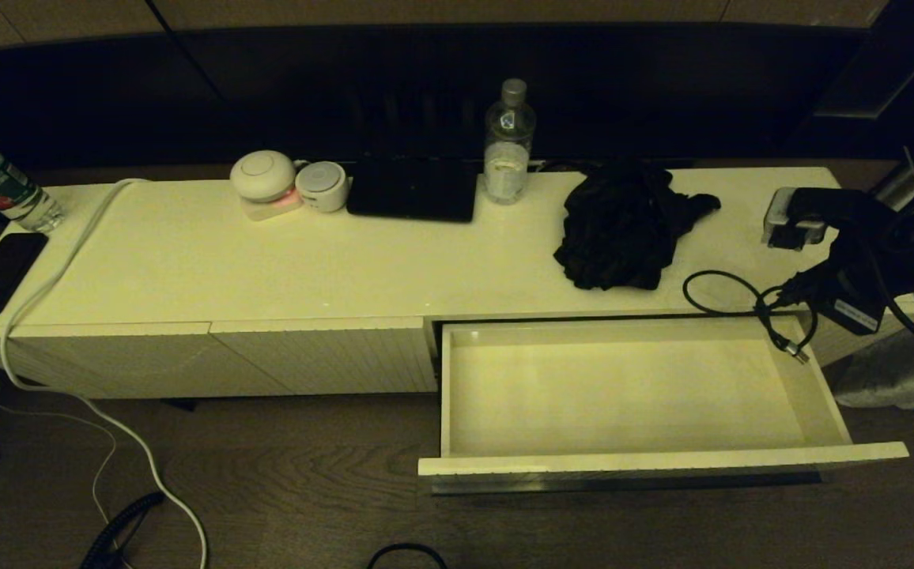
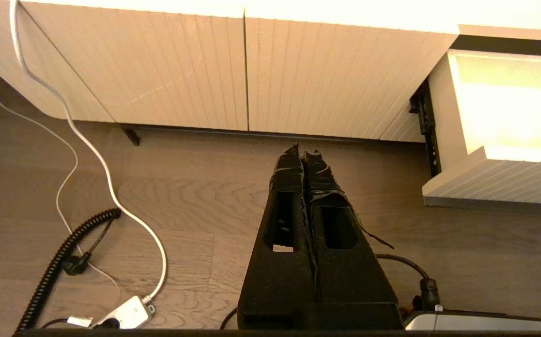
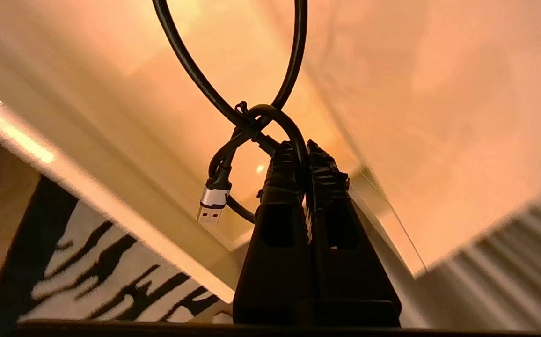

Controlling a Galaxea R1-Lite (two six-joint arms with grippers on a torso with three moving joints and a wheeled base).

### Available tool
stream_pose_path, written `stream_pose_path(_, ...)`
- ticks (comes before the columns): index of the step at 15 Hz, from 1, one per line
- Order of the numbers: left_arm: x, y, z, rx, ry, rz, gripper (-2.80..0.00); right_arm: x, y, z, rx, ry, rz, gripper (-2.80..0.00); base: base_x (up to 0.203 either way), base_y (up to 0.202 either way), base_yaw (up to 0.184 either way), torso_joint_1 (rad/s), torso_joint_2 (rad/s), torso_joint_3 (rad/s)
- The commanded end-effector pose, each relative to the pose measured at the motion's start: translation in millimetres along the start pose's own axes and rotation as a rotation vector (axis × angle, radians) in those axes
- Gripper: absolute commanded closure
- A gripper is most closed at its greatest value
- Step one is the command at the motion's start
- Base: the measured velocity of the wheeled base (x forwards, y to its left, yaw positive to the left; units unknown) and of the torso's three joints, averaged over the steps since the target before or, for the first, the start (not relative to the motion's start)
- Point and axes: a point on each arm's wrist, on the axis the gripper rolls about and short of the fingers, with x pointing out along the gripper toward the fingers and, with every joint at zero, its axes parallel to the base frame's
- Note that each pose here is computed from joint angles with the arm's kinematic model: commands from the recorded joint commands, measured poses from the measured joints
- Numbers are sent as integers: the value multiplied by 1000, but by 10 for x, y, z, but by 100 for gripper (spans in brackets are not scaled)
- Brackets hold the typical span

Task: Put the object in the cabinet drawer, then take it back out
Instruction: Take the data cable out of the drawer and put it on the table

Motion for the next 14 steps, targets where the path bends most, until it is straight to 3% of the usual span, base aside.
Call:
stream_pose_path(1, -1, 0, 0, -1, -2, 0, 0, 28, -92, -74, 66, 27, -33, 0, 0, 0, 0, 0, 0, 0)
stream_pose_path(8, -1, 0, 0, -1, -2, 0, 0, 216, -311, -313, 243, 137, -147, 0, 0, 0, 0, 0, 0, 0)
stream_pose_path(12, -1, 0, 0, -1, -2, 0, 0, 514, -426, -304, 385, 86, -224, 0, 0, 0, 0, 0, 0, 0)
stream_pose_path(14, -1, 0, 0, -1, -2, 0, 0, 572, -490, -281, 409, 100, -270, 0, 0, 0, 0, 0, 0, 0)
